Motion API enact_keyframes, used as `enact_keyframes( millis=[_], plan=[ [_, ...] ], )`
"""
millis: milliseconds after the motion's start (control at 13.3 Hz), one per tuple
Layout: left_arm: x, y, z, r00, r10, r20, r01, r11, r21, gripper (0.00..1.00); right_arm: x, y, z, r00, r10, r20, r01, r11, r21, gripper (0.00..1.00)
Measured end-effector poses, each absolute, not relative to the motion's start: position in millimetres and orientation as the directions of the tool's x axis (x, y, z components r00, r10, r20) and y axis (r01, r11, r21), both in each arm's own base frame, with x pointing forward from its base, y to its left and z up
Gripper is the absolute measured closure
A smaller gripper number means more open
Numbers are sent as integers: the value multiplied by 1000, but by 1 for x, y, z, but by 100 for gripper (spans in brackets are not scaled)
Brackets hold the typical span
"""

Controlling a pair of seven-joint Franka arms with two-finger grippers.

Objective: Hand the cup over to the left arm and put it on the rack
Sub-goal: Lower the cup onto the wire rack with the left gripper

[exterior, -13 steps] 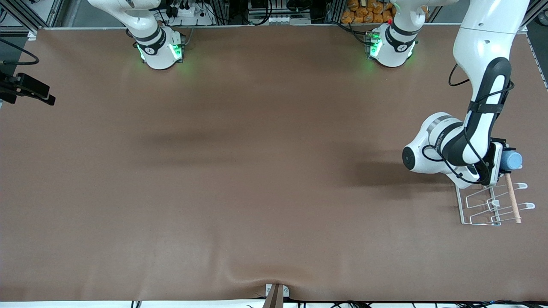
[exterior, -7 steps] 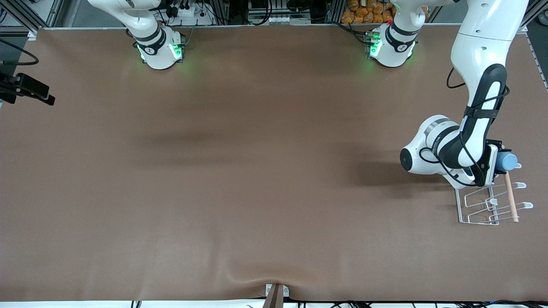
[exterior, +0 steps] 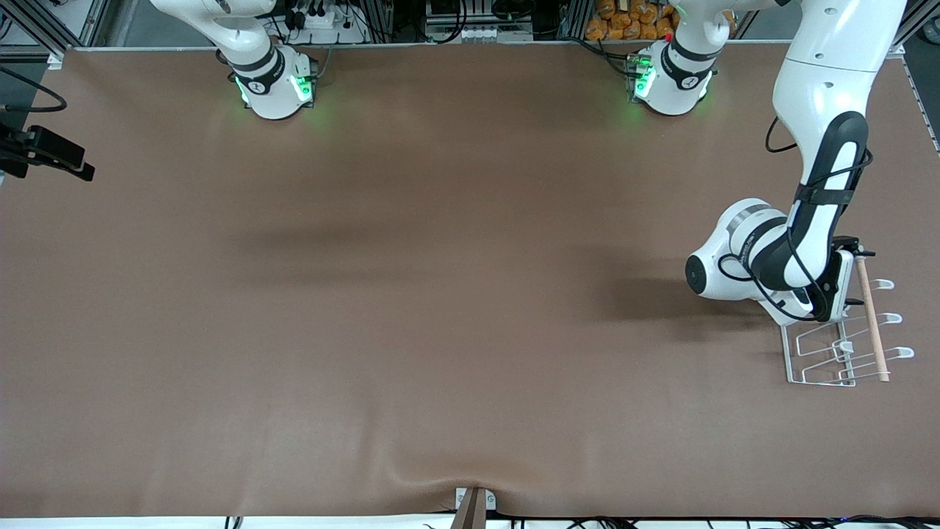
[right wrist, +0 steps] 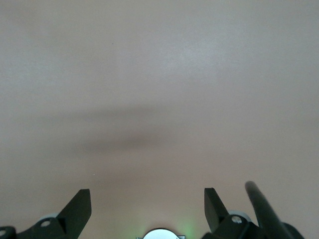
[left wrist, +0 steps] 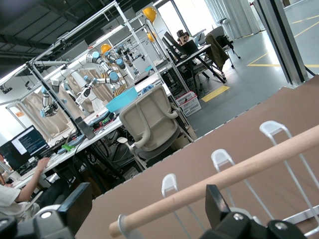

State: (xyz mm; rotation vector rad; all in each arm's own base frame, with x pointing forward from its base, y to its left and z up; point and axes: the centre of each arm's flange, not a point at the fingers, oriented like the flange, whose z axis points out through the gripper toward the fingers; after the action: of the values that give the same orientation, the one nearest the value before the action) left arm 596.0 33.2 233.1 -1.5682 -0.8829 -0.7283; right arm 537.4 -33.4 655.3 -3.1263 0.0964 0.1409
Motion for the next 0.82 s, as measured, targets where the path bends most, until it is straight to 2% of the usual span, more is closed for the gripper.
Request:
enact_keyframes(
  millis=[225, 525, 825],
  plan=[
    [616, 32, 272, 608, 156, 779, 794, -107, -598, 0, 537, -33, 655, 994, -61, -91, -62, -998, -8, 0],
    [641, 18, 347, 688, 281, 669, 723, -192, -663, 0, 537, -33, 654, 994, -61, -92, -62, -998, -8, 0],
    [654, 3, 380, 732, 339, 591, 679, -280, -679, 0, 537, -32, 654, 994, -59, -93, -60, -998, -8, 0]
  ],
)
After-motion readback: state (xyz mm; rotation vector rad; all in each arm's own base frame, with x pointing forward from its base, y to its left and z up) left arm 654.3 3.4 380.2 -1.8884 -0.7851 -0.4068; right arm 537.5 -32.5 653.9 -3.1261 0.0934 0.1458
